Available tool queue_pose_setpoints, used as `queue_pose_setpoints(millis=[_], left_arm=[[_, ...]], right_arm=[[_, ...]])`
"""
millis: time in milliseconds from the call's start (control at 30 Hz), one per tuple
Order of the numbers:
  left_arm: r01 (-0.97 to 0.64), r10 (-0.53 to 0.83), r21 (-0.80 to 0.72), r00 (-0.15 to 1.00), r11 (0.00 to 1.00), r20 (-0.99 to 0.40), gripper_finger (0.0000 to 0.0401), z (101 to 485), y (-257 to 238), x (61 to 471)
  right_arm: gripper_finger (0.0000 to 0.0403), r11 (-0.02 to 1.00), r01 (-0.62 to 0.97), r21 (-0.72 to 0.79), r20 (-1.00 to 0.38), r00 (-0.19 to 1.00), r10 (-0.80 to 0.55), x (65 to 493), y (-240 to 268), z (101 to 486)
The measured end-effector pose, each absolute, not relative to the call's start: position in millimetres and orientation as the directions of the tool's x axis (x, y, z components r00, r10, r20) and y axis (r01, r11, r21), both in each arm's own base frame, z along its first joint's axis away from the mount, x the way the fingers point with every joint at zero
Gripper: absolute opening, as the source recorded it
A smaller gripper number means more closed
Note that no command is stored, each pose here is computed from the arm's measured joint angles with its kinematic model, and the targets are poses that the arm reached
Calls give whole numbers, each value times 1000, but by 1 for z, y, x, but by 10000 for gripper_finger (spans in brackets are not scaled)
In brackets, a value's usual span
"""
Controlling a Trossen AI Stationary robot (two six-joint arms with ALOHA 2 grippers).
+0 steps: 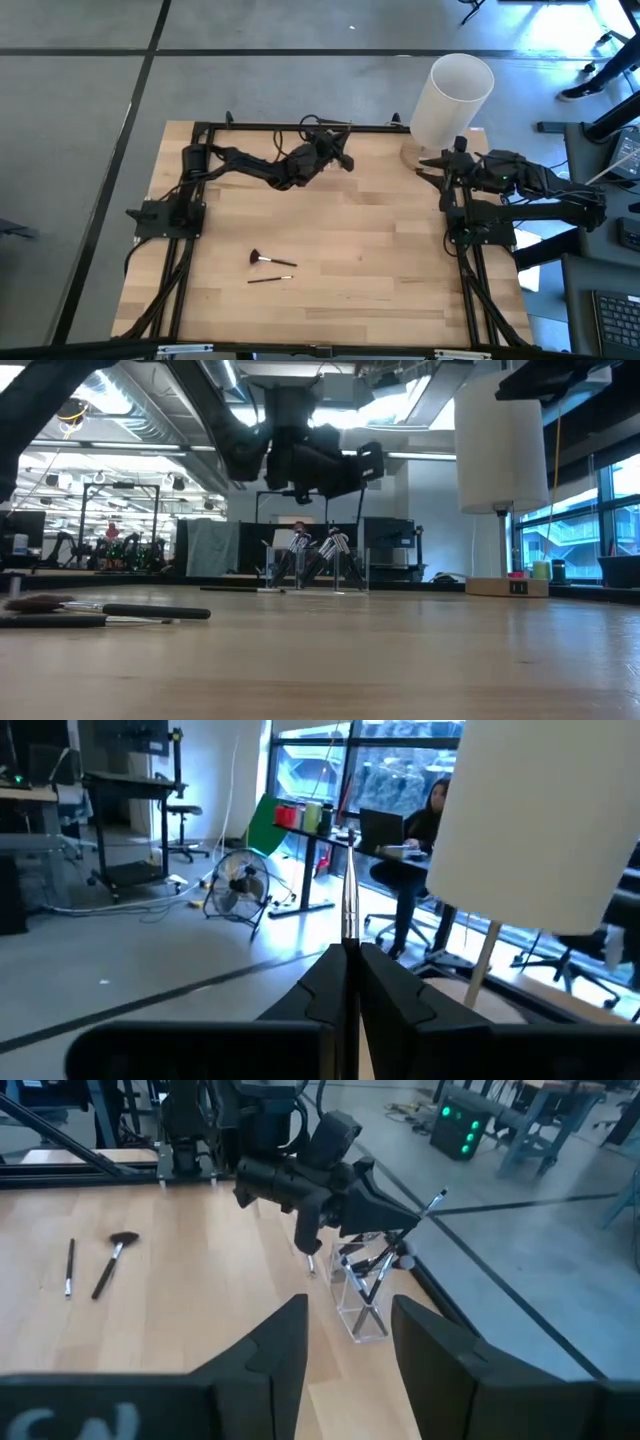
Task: Pick & Place Makeup Brushes
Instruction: Put the liner brush into the transparent organizer
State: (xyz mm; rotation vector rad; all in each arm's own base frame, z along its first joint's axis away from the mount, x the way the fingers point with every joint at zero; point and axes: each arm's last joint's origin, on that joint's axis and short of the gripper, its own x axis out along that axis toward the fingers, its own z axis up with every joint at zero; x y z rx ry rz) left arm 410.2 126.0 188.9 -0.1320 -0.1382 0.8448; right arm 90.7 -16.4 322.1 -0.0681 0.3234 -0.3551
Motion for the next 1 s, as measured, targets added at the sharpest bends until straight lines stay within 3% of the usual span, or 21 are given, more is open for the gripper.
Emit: queue_pose_setpoints(millis=[367, 700, 1000], left_arm=[[-771, 778, -121, 627, 625, 28, 22, 160, 145, 410], [-784, 789, -101, 614, 613, 26, 25, 159, 152, 407], [-775, 779, -95, 626, 625, 18, 67, 158, 145, 410]], right_arm=[[145, 936, 332, -118, -313, 882, -352, 92, -17, 317], [145, 936, 331, -122, -309, 883, -352, 93, -17, 317], [145, 936, 330, -122, -309, 883, -352, 93, -17, 317]])
